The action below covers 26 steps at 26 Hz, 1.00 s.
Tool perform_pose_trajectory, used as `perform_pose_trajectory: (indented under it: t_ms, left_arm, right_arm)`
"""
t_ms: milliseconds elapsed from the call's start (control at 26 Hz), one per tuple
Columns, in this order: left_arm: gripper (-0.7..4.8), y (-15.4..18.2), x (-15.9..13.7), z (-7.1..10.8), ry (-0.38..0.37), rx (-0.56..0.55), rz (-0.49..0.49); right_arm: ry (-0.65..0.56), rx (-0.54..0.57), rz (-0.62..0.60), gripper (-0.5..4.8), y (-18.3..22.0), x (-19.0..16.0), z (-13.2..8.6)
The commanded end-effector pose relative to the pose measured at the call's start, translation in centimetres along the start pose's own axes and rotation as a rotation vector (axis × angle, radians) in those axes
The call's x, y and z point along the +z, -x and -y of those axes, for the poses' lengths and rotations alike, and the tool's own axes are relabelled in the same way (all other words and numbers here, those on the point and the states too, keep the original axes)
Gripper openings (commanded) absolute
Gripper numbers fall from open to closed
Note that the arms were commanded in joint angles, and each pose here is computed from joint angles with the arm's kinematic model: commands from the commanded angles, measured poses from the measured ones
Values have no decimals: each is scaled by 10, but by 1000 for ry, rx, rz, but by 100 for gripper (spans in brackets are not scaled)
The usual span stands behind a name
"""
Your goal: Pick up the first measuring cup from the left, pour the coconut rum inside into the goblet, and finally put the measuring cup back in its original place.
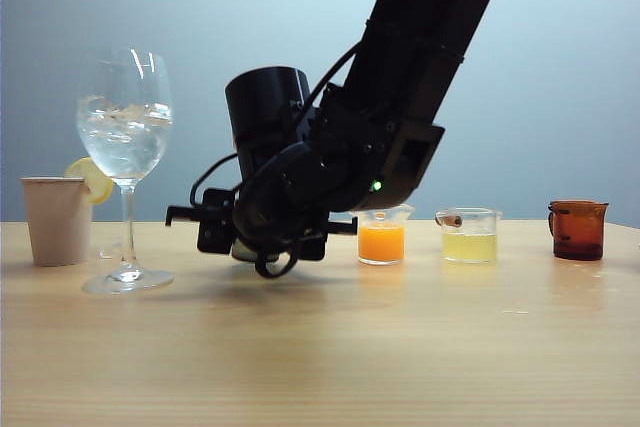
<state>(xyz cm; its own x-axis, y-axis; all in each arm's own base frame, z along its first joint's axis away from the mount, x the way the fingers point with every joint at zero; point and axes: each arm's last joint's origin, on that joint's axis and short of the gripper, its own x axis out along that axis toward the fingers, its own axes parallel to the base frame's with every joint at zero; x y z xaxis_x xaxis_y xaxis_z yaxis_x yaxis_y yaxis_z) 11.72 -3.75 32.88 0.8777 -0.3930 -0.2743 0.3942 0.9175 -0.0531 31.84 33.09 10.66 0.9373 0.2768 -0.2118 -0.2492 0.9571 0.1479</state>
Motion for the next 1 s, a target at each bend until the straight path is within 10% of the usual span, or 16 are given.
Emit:
perform_pose_trajectory:
  t_ms: [38,999]
  left_arm:
    - [-3,1,2,0,-6,-2,14]
    - [-3,1,2,0,-6,-2,15]
  right_arm:
    - [-15,-39,29,202,-7,9,1]
    - [121,-34,-7,202,-20,-6,-9]
